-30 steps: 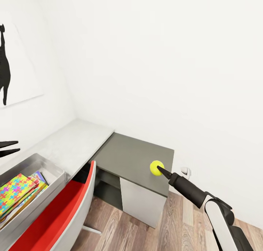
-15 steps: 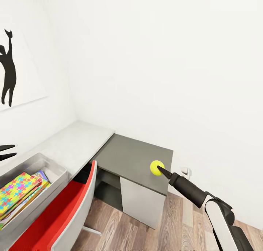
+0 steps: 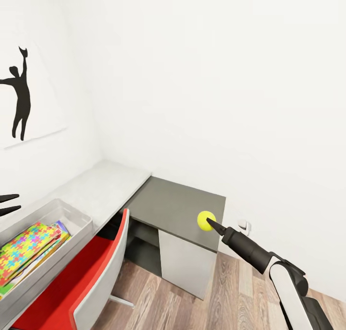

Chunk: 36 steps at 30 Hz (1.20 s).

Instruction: Put all the toys in the child's room - the three board games (two on the bed and one on the table), the two jigsaw puzzles on the table, and the tennis ball on the table - inside the toy box on the table in the child's room.

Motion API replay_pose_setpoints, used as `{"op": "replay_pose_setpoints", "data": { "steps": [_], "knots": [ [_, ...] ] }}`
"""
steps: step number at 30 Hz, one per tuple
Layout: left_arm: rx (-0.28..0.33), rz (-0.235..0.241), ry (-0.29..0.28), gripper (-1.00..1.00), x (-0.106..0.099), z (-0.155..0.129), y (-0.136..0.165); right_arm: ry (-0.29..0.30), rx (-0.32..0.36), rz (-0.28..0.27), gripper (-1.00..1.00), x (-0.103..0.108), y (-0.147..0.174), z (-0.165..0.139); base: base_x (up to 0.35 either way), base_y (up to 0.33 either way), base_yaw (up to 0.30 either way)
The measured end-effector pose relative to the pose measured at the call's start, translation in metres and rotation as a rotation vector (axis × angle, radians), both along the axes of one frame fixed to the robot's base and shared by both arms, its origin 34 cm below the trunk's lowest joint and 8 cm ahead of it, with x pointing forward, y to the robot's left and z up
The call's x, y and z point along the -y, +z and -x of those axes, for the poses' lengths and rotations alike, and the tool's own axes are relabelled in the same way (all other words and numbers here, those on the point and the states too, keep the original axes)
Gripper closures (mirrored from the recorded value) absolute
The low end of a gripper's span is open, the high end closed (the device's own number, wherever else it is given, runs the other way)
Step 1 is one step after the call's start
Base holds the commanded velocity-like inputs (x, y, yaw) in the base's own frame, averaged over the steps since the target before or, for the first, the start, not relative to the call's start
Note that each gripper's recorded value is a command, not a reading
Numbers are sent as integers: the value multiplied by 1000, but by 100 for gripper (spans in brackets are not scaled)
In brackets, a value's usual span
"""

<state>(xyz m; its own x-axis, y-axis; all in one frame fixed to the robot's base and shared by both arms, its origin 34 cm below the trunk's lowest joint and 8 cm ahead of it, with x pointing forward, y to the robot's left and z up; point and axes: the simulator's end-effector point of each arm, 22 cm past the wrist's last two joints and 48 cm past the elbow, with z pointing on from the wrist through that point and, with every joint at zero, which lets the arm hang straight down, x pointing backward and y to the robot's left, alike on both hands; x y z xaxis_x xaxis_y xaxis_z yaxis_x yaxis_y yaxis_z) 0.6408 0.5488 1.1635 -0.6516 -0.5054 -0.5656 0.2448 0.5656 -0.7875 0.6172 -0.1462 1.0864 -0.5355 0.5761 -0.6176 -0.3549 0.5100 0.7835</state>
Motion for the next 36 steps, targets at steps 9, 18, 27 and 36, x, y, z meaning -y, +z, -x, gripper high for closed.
{"op": "replay_pose_setpoints", "data": {
  "steps": [9, 18, 27, 36],
  "knots": [
    [14, -1, 4, -100, -2, 3, 8, 1, 15, -1, 100, 0, 8, 1, -1, 0, 0],
    [29, 0, 2, -100, -1, 5, 15, 1, 32, -1, 100, 0, 16, 3, 0, 0, 0],
    [43, -1, 2, -100, -1, 8, 23, 1, 47, -1, 100, 0, 23, 4, 0, 0, 0],
    [52, -1, 1, -100, -1, 10, 28, 1, 57, -1, 100, 0, 29, 5, 0, 0, 0]
  ]
}}
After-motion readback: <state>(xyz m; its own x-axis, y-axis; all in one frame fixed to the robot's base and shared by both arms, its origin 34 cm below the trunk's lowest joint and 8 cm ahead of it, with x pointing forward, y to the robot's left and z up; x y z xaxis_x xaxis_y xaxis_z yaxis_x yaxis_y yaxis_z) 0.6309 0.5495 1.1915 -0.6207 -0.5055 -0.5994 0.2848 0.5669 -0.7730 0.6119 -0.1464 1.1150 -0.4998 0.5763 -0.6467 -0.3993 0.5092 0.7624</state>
